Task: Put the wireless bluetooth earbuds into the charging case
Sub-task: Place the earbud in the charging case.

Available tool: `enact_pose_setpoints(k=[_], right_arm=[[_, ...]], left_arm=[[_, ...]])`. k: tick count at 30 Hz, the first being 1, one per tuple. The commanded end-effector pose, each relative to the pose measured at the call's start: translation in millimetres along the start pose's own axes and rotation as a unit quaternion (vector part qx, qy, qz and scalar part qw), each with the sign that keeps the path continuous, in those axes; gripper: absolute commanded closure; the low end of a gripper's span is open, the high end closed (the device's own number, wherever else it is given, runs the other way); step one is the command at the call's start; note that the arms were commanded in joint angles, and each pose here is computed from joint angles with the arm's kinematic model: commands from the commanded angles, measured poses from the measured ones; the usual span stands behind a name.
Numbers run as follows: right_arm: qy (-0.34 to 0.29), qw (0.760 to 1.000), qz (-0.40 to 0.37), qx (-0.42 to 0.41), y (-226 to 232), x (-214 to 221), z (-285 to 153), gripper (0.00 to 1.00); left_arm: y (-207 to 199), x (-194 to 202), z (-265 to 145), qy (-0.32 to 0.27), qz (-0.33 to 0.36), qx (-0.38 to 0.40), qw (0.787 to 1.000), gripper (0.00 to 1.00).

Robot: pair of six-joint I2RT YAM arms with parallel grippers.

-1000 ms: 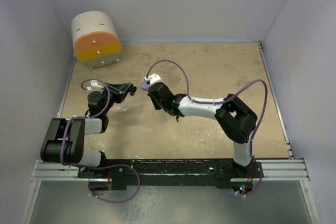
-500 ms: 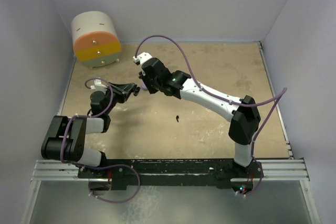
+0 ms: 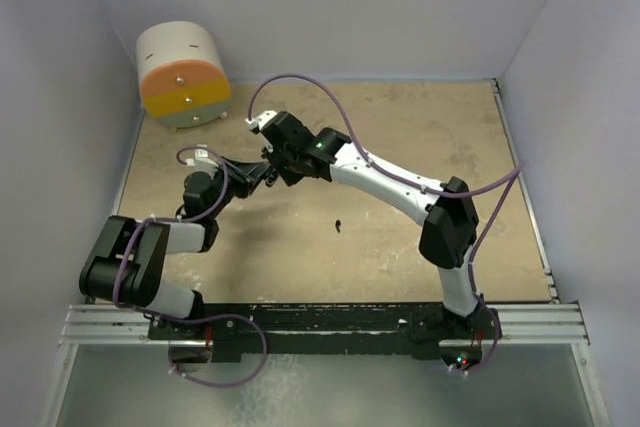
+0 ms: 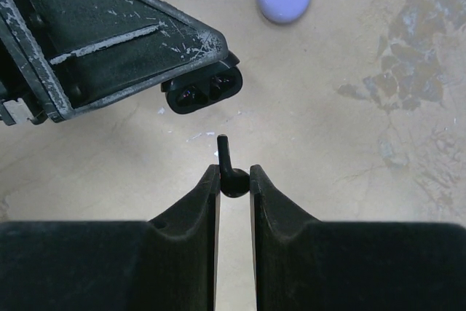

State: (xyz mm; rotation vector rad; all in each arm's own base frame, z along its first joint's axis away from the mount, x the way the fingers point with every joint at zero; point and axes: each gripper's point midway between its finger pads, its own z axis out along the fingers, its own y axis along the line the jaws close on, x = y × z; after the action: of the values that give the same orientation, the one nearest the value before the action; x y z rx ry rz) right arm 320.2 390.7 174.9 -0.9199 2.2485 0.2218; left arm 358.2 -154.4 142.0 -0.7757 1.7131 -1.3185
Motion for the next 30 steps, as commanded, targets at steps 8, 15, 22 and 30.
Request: enact_pose_setpoints(k=[8, 15, 22, 30], right_arm=[[0.015, 1.000, -0.004, -0.017, 4.1, 14.4, -5.4, 0.96], [0.013, 1.000, -0.008, -0.024, 6.5, 15.3, -1.6, 0.99], [0.013, 0.999, -0.013, -0.032, 9.9, 16.2, 3.8, 1.00], [0.012, 0.999, -0.016, -0.034, 10.5, 15.3, 6.2, 1.00]], left_arm=[[-20.2, 0.9, 6.4, -0.013, 0.078, 0.011, 0.997, 1.00], [-21.6, 7.9, 6.4, -0.006, 0.090, 0.012, 0.996, 1.00], [-23.7, 12.7, 4.6, -0.001, 0.105, 0.016, 0.994, 1.00], [-29.2, 16.1, 3.9, 0.001, 0.115, 0.023, 0.993, 1.00]])
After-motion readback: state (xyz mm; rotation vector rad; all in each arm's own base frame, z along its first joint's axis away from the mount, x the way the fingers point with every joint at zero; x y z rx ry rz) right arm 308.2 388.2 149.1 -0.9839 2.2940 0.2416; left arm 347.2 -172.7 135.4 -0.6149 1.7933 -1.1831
